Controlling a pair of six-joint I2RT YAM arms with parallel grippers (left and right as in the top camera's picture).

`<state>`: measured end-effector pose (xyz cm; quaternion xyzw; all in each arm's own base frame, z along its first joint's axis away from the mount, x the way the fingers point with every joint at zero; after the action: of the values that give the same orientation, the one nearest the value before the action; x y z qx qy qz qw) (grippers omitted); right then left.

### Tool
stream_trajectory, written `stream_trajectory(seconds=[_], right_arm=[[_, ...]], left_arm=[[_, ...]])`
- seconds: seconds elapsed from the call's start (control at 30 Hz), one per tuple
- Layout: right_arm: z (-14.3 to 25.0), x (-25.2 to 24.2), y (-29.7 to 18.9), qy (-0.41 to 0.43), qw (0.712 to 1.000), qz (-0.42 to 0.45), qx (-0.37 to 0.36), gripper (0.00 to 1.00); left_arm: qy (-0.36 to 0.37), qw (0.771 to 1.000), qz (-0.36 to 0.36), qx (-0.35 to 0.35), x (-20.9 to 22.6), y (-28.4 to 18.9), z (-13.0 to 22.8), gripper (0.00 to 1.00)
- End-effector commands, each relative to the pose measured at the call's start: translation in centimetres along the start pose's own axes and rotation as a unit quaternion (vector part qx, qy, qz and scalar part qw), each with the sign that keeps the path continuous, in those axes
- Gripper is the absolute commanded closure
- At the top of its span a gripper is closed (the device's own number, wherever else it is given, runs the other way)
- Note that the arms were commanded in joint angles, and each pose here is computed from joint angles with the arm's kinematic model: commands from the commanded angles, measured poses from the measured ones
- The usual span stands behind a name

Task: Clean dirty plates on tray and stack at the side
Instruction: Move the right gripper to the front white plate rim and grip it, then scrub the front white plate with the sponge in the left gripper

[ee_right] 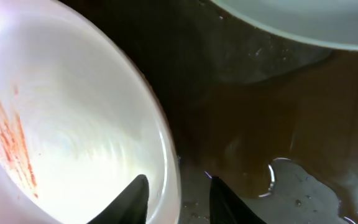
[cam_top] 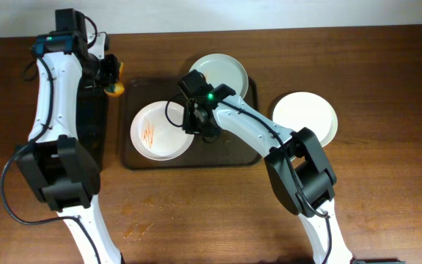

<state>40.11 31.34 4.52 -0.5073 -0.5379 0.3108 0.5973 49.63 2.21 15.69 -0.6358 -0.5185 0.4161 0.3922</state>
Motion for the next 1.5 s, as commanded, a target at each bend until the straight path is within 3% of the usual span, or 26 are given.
stream_trajectory(seconds=[0.0, 0.17, 0.2, 0.27, 0.3, 0.47, 0.67, 0.93, 1.0, 1.03, 1.1, 1.27, 1.37, 1.43, 1.47], right_arm=[[0.0, 0.2, 1.3, 0.005, 1.000, -0.007, 0.014, 0.67], [0.5, 0.5, 2.3, 0.006, 0.999, -0.021, 0.033, 0.72], [0.7, 0.5, 2.5, 0.007, 0.999, -0.025, 0.038, 0.75], [0.2, 0.3, 2.5, 0.014, 0.999, -0.027, 0.039, 0.94], [0.1, 0.2, 2.4, 0.016, 0.999, -0.030, 0.041, 0.96], [-0.1, 0.2, 2.4, 0.018, 0.998, -0.034, 0.041, 0.96], [-0.5, -0.1, 2.3, 0.022, 0.998, -0.035, 0.041, 0.96], [-0.4, 0.0, 2.3, 0.021, 0.998, -0.037, 0.042, 0.96], [-0.4, 0.0, 2.3, 0.020, 0.998, -0.037, 0.042, 0.96], [-0.4, 0.0, 2.3, 0.020, 0.998, -0.037, 0.042, 0.96], [-0.4, 0.0, 2.3, 0.020, 0.998, -0.037, 0.042, 0.96], [-0.4, 0.0, 2.3, 0.020, 0.998, -0.036, 0.043, 0.96], [-0.4, 0.0, 2.3, 0.020, 0.998, -0.036, 0.043, 0.96], [-0.4, 0.0, 2.3, 0.020, 0.998, -0.037, 0.042, 0.96], [-0.4, 0.0, 2.3, 0.020, 0.998, -0.037, 0.042, 0.96]], left_arm=[[-0.002, 1.000, -0.001, -0.002, -0.3, -0.6, -0.2, 0.99], [-0.002, 1.000, 0.002, 0.009, -0.6, -0.5, 0.3, 0.99], [-0.002, 1.000, 0.002, 0.011, -0.6, -0.5, 0.4, 0.99], [-0.003, 1.000, 0.004, 0.020, -0.7, -0.5, 0.8, 0.99], [0.003, 1.000, 0.007, 0.027, -0.9, -0.5, 1.1, 0.99], [0.030, 0.997, 0.024, 0.073, -3.0, 0.8, 3.1, 0.99], [0.070, 0.985, 0.045, 0.149, -7.3, 6.8, 8.4, 0.99], [0.022, 0.973, 0.006, 0.230, -6.3, 10.9, 15.4, 0.99], [0.061, 0.968, 0.030, 0.243, -6.7, 10.6, 16.0, 0.99], [0.101, 0.963, 0.040, 0.245, -6.8, 10.6, 16.2, 0.99], [0.117, 0.967, -0.020, 0.224, -4.9, 11.2, 15.1, 0.99], [0.067, 0.979, -0.153, 0.116, -1.4, 13.5, 11.4, 0.99], [0.054, 0.969, -0.230, 0.075, 0.1, 13.4, 10.0, 0.99], [0.064, 0.968, -0.230, 0.079, -0.7, 13.5, 10.1, 0.99], [0.099, 0.972, -0.188, 0.101, -2.3, 13.9, 10.9, 0.99]])
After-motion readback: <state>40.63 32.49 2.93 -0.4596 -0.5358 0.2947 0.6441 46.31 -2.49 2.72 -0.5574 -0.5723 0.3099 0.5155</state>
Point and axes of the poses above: each gripper's point midway between its finger pads, its own y axis out along the fingers, its own x axis along the line the jaws close on, z = x × y, the point moved 2 cm from there along -y, back along the fingers, and after that the axes turned 10 degrees about y, right-handed, at the moved point
